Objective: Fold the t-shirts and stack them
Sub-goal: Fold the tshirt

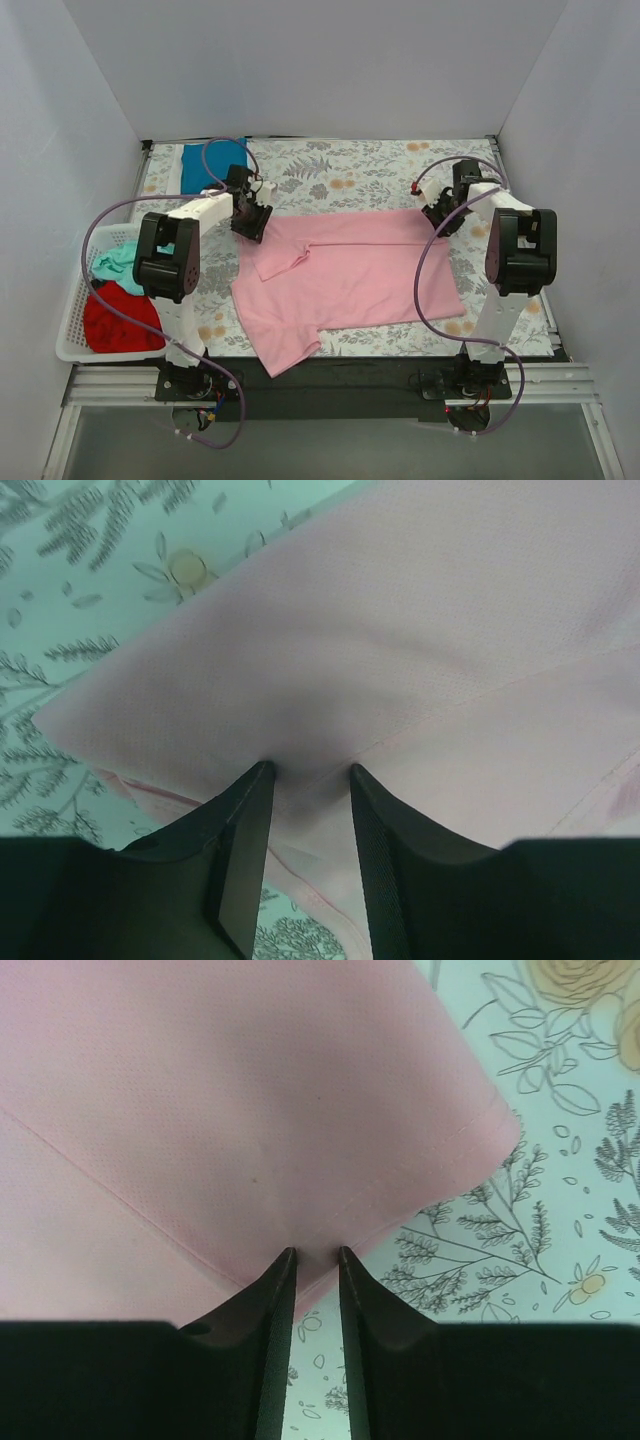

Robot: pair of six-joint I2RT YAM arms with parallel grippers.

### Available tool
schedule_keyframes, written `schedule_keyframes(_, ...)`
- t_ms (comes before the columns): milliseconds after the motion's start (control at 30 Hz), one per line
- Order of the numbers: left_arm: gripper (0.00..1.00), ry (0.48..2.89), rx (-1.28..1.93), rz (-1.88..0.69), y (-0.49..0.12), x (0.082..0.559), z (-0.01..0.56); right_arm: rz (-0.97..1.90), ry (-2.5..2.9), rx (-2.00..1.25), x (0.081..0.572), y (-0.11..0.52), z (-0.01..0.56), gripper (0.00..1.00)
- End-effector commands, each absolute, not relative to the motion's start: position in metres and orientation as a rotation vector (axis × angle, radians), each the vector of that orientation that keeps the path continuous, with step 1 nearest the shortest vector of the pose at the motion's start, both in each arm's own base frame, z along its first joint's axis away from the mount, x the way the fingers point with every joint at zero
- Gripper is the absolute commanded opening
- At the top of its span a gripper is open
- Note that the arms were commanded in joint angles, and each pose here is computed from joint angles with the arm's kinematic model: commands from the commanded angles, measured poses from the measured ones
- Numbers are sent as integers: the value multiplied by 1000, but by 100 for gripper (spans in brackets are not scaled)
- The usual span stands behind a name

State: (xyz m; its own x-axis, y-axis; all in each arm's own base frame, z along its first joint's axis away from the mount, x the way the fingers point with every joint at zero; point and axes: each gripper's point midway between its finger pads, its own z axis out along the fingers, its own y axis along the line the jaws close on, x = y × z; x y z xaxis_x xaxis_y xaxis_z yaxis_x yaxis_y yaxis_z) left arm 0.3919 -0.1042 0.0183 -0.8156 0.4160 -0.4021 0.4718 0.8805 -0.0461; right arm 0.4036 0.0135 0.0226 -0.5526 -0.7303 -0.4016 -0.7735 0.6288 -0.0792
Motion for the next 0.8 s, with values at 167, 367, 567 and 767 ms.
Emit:
schedule_keyframes(167,34,2652,657,-151,-109,450,-11,-92,2503,-1040,462,-13,9,28)
schedule_keyframes(367,39,2493,686,-309,-140,489,46,-60,2409,-1006,493,-3,41,39)
schedule_keyframes(567,55,2286,908,-640,-175,429,133,-12,2203,-1221,455,14,125,73)
schedule_keyframes(767,58,2246,1128,-708,-168,323,137,133,2157,-1498,344,26,123,74)
